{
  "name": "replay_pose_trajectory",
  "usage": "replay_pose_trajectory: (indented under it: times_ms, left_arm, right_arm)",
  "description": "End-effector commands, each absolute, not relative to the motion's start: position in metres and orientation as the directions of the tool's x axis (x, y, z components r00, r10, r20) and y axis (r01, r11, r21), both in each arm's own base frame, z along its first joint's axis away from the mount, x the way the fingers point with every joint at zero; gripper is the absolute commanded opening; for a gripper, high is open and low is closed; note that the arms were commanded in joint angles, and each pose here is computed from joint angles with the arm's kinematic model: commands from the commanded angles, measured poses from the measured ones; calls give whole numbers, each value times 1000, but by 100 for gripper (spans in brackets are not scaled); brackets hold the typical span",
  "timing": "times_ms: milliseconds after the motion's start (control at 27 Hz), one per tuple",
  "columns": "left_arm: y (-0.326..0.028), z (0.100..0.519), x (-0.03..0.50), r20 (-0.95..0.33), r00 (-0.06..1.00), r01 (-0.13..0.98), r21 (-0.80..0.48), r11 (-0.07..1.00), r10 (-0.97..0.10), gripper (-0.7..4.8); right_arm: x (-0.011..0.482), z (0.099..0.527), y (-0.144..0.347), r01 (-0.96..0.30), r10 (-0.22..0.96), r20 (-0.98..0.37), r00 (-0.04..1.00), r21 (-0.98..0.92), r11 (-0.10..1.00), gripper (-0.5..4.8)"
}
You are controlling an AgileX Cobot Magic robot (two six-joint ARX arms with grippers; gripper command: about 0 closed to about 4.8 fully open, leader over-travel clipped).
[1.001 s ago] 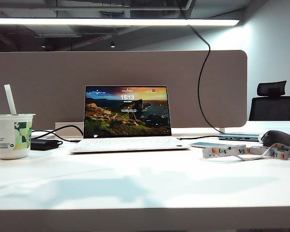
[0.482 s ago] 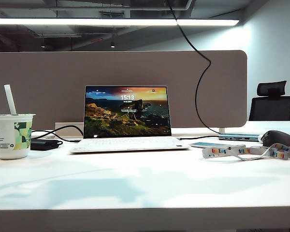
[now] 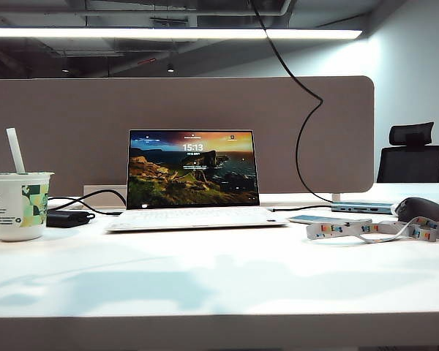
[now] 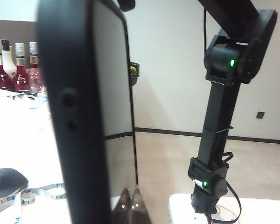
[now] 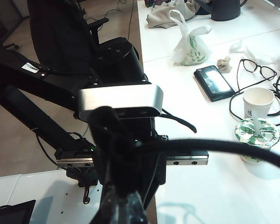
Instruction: Pick up the black phone, pick up the charger plug, insert the charger plug into the phone's charging port, and finally place the connected phone back on the desk.
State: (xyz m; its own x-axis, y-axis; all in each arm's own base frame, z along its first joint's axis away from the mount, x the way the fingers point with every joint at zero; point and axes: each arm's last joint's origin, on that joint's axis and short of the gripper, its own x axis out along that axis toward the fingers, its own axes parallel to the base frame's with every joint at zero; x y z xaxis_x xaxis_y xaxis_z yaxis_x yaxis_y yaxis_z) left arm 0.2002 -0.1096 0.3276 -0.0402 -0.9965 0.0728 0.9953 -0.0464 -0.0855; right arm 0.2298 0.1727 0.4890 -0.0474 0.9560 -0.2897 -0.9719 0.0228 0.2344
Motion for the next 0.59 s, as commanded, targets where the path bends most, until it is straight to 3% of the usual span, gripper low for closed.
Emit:
replay_pose_trajectory:
  times_ms: [37, 593]
  left_arm:
    - [-109, 334, 198, 88, -50, 998, -34, -53, -995, -6]
    - [-109, 332, 199, 79, -48, 998, -37, -51, -996, -6]
  right_arm:
    - [227, 493, 172, -979, 961, -273, -51, 203, 5, -7]
    - [222, 493, 180, -984, 958, -276, -82, 173, -35, -7]
